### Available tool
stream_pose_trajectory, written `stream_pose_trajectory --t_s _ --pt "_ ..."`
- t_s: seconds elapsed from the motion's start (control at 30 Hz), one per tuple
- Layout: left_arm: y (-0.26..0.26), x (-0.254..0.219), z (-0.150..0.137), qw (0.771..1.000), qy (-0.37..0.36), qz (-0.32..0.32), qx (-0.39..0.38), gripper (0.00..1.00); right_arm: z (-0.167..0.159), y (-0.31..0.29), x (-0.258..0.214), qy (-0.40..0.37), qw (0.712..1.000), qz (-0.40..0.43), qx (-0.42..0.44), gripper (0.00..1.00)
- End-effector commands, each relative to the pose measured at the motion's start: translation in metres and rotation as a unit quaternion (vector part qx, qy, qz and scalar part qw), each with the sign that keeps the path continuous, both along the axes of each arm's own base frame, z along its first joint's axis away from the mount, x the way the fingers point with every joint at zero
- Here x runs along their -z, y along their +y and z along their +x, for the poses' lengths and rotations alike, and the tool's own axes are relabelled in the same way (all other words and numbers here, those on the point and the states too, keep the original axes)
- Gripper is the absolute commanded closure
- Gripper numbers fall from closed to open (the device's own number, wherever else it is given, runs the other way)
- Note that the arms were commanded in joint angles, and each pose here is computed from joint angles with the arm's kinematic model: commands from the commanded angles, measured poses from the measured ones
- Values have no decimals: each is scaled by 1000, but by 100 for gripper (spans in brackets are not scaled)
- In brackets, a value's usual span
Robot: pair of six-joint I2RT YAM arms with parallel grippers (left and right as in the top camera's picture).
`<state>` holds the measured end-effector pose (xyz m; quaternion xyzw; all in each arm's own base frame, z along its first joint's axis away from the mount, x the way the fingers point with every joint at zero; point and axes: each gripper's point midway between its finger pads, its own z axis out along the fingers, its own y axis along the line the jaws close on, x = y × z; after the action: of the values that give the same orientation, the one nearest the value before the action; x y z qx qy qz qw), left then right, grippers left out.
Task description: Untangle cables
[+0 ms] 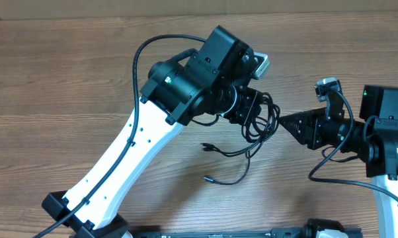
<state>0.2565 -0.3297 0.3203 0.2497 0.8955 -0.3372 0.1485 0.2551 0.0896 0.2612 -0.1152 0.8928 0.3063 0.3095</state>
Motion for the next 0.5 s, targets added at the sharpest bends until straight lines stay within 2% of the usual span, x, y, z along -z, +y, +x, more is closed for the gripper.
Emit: stream_pose_trajectory --t_s 0.0,0.33,0.47 --pt "-4 -15 -9 999 -11 -24 24 96 0 2 -5 -13 1000 0 -9 63" --pt "-12 -22 -14 998 -9 -50 43 96 -1 6 -9 -17 1000 14 -19 63" --pt "-22 -25 -28 996 -14 -57 74 96 2 6 -11 -27 999 13 -19 63"
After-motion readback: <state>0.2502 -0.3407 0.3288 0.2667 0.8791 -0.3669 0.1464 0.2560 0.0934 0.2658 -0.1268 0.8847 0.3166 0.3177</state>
